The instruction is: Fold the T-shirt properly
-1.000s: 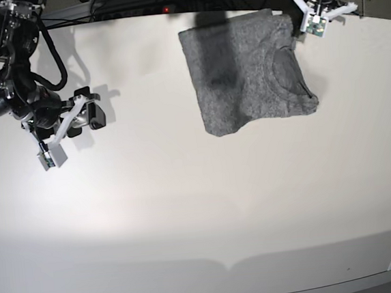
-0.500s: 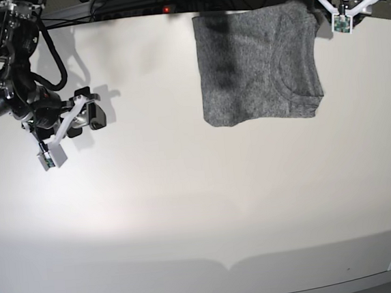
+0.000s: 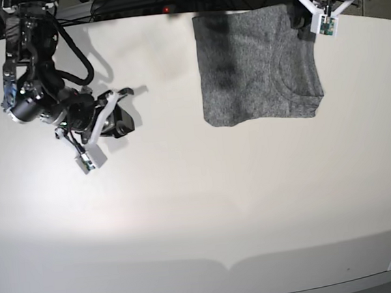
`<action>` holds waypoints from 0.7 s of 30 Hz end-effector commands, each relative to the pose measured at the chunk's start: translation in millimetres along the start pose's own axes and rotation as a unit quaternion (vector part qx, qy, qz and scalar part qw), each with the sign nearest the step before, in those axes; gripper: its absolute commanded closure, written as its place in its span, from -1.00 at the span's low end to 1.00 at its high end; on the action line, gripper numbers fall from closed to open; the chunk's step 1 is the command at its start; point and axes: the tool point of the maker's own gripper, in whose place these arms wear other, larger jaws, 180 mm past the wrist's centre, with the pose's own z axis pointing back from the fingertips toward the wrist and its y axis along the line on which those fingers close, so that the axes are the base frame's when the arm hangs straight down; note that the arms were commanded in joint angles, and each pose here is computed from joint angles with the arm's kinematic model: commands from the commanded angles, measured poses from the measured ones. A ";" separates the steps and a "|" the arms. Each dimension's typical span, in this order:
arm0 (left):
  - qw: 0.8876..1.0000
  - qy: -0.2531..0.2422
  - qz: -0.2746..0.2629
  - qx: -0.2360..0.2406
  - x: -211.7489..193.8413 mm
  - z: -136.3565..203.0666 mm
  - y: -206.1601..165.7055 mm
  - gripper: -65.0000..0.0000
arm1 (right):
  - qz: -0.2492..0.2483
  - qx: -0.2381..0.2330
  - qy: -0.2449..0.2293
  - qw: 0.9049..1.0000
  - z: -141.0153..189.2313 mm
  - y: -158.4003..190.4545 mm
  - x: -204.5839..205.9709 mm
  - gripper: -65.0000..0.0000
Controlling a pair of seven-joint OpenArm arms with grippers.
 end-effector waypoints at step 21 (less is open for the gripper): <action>0.999 0.027 -0.023 0.015 -21.3 -56.6 32.1 1.00 | 0.056 0.022 0.002 0.998 -62.4 27.0 36.5 1.00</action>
